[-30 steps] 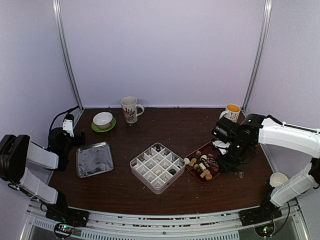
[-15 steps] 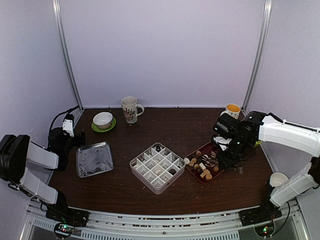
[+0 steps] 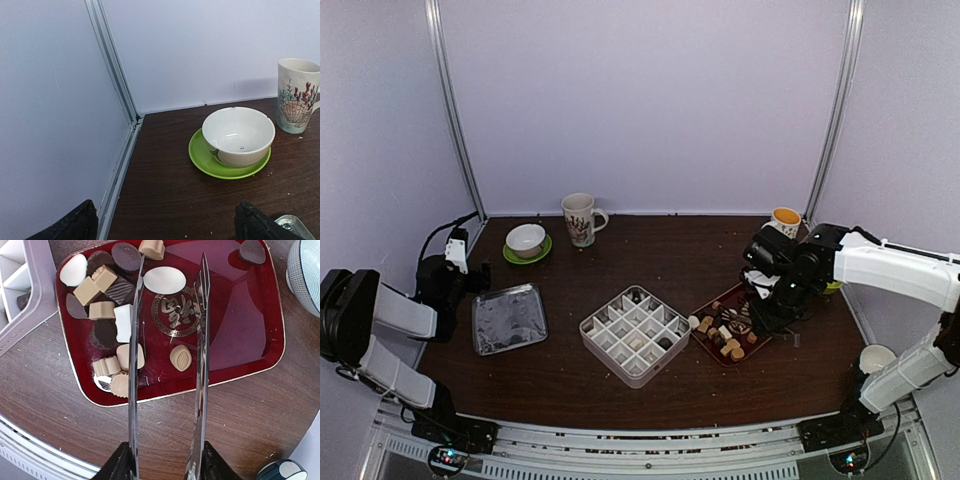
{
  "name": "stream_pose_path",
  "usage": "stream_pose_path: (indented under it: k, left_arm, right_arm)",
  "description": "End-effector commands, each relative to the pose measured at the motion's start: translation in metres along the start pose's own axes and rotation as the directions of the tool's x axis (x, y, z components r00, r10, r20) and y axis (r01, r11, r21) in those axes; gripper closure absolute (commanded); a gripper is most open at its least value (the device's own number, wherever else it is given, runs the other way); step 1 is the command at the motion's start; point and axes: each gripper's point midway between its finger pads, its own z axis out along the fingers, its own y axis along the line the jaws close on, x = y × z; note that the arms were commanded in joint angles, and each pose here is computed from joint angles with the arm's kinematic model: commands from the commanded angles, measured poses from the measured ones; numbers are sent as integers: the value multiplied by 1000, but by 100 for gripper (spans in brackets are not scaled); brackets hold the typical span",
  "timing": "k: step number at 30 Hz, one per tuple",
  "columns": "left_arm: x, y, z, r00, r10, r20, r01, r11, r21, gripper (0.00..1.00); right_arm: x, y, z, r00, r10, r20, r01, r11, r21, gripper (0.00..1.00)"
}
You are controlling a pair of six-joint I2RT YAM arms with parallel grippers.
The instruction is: Pack the chocolate
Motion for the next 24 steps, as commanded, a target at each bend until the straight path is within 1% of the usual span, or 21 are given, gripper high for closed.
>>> stream_pose_path:
  k: [1, 7, 20, 24]
  left_arm:
    - [-16, 6, 4, 999, -14, 52, 15, 1000, -19, 2]
    - [-16, 6, 4, 999, -15, 52, 16, 1000, -19, 2]
    - [-16, 6, 4, 999, -14, 51, 15, 1000, -19, 2]
    - [-16, 6, 4, 999, -14, 51, 15, 1000, -18, 2]
  right_arm:
    - [1, -12, 0, 999, 33, 17, -34, 998, 47, 56]
    - [9, -27, -3, 998, 56, 13, -57, 994, 98, 56]
    - [-4, -17, -26, 991, 77, 107, -78, 997, 4, 56]
    - [-6, -18, -29, 989, 83, 124, -84, 996, 2, 56]
